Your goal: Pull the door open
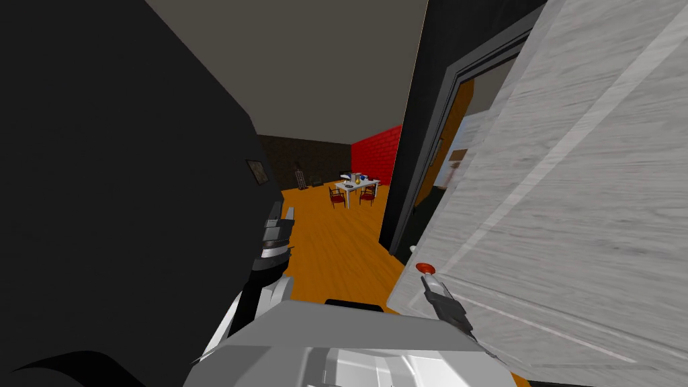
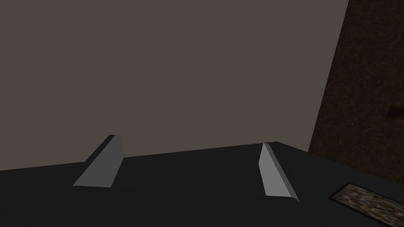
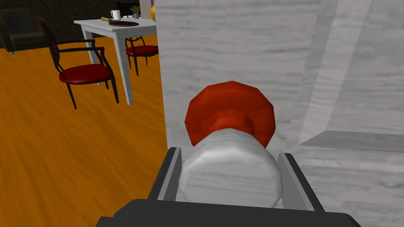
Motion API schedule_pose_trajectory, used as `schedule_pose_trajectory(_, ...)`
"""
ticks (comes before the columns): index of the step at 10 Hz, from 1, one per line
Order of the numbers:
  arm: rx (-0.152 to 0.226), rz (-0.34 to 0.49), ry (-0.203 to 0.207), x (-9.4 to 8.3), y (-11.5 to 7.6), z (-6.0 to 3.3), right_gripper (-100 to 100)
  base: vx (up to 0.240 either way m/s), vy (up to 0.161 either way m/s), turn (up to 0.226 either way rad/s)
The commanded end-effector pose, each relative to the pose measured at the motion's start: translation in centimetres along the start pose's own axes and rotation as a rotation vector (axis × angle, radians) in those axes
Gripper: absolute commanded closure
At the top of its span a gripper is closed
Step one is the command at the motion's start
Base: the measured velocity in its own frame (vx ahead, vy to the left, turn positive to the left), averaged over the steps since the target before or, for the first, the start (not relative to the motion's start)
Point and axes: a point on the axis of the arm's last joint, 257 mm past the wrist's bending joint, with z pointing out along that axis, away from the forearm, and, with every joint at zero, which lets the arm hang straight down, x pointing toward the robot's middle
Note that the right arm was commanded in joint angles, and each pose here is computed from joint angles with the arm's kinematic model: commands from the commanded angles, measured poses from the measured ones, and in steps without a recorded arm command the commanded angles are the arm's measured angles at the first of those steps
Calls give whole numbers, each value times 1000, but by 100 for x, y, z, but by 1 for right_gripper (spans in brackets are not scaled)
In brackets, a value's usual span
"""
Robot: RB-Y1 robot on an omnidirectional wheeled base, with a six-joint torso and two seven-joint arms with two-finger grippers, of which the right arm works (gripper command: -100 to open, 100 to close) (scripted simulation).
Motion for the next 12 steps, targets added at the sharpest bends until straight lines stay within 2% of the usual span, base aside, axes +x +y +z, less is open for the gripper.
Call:
schedule_pose_trajectory(1, 18, 0, -1, -9, 0, -66, 100, -190, -9, 116)
schedule_pose_trajectory(6, 77, 3, 2, 7, -11, -215, 100, -201, -26, 111)
schedule_pose_trajectory(7, 72, 3, -1, -2, -26, -203, 100, -103, -5, 24)
schedule_pose_trajectory(8, 86, 4, -3, -12, -34, -241, 100, -119, 3, 119)
schedule_pose_trajectory(12, 112, 3, -1, -5, -23, -297, 100, -185, -27, 111)
